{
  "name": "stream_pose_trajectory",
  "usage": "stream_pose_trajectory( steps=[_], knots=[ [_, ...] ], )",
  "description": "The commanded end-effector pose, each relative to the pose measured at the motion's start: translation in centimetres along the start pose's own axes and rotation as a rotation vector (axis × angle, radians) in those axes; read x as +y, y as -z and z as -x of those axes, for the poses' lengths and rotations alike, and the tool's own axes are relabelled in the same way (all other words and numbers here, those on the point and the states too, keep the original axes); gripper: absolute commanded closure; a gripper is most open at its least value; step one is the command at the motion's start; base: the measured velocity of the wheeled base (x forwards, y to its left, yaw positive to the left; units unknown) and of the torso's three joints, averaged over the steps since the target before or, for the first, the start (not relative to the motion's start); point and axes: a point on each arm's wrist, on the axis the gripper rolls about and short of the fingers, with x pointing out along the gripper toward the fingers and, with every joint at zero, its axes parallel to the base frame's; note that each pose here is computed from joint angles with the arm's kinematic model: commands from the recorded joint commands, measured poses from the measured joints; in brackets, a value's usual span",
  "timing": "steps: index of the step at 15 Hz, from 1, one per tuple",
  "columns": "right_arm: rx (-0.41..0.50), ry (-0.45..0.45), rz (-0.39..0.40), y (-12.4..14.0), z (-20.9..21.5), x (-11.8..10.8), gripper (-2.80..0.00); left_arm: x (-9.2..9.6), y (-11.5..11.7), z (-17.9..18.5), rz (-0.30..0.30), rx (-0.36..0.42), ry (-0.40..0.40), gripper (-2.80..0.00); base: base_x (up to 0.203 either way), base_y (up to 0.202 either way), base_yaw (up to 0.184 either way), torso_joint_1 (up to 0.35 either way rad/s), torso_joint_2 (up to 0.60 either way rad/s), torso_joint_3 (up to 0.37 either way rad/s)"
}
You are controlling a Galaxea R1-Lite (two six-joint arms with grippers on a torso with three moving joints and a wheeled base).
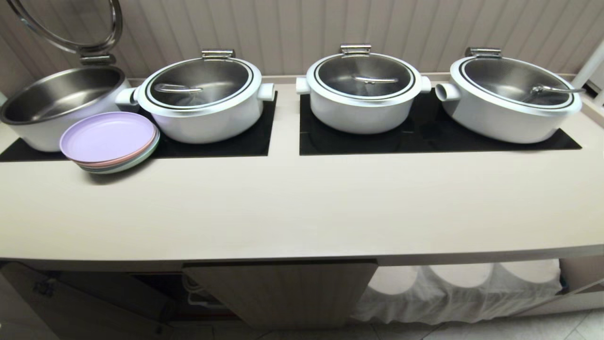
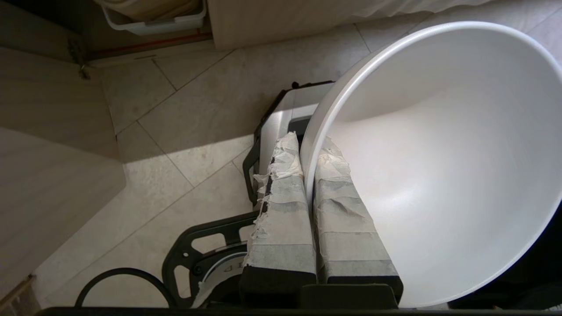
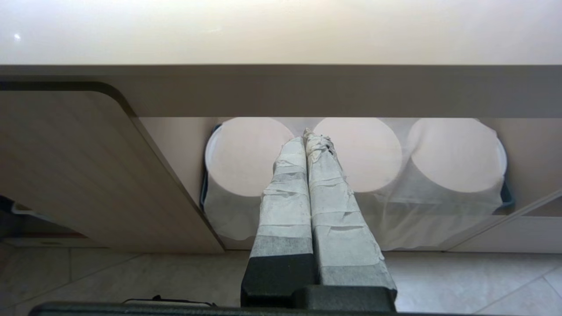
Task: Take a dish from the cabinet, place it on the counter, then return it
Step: Place it on the table
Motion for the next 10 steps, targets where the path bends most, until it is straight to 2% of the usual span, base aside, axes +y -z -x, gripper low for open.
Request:
stream_pose_trajectory(
  steps=[1, 10],
  knots=[
    [0.0, -0.001, 0.001, 0.0, 0.0, 0.0, 0.0, -0.02, -0.08, 0.04, 0.001, -0.002, 0.001, 0.0, 0.0, 0.0, 0.0, 0.0, 0.0, 0.0],
    [0.0, 0.0, 0.001, 0.0, 0.0, 0.0, 0.0, -0.2, -0.9, -0.06, 0.002, -0.006, 0.005, 0.0, 0.0, 0.0, 0.0, 0.0, 0.0, 0.0]
  ],
)
